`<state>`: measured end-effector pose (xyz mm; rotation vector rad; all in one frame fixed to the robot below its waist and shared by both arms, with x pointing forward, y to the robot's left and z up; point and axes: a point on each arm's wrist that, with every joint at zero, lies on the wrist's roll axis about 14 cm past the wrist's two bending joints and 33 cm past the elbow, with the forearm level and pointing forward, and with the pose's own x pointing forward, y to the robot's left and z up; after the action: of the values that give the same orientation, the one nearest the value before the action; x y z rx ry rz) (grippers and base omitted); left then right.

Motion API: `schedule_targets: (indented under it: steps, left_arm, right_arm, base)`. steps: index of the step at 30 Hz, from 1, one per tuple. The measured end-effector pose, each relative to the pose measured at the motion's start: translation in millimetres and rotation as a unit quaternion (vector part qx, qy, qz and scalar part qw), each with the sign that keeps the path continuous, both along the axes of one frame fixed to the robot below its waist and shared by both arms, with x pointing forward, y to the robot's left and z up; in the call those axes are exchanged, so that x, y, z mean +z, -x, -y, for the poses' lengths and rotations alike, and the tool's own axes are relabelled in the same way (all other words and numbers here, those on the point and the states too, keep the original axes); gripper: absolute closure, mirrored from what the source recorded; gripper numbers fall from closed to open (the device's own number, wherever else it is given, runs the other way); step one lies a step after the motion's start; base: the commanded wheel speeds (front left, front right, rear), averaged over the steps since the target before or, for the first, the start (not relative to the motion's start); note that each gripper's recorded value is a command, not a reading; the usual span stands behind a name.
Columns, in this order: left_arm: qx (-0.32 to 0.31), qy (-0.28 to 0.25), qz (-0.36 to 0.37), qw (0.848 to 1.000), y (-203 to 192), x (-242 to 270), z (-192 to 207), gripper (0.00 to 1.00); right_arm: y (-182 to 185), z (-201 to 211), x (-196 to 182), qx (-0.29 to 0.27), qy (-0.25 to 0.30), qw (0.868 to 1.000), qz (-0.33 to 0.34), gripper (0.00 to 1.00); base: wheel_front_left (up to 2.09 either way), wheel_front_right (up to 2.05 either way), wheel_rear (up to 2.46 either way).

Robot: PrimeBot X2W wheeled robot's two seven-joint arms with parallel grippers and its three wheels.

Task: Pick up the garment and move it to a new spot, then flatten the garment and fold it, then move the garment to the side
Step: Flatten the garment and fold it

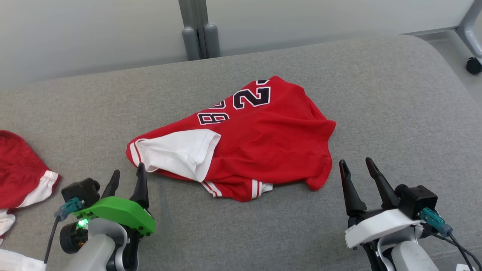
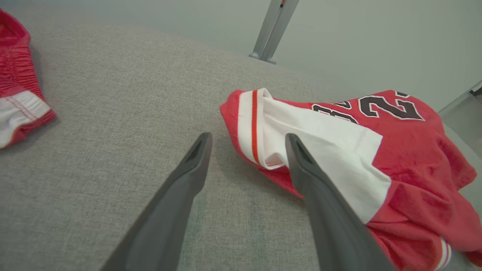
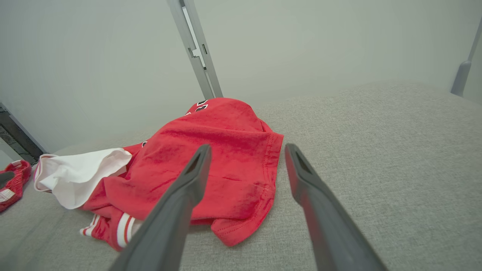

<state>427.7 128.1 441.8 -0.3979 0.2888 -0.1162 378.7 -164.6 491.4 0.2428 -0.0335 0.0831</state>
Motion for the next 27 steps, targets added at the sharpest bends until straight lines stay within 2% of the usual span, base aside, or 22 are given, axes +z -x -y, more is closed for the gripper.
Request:
schedule_targets:
  steps: [6,13,17,27]
  left_arm:
    - [-0.021,-0.015,-0.025,0.999,10,4,12,0.0]
    - [-0.085,-0.014,-0.082,0.993,6,17,62,0.0]
    - [-0.092,-0.029,-0.134,0.986,5,3,75,0.0]
    - [-0.104,-0.037,-0.19,0.976,3,-16,96,0.0]
  right_arm:
    - [-1,-8,2,0.011,-0.001,1.0,0.004,0.0]
    - [2,-13,3,0.019,-0.011,1.0,0.003,0.0]
    - [5,-7,3,0.009,-0.013,1.0,0.002,0.0]
    - [13,14,-1,-0.023,-0.011,1.0,-0.003,0.0]
  base:
    - [0.0,0.0,0.0]
    - [0.0,0.0,0.0]
    - [0.0,0.0,0.0]
    - [0.0,0.0,0.0]
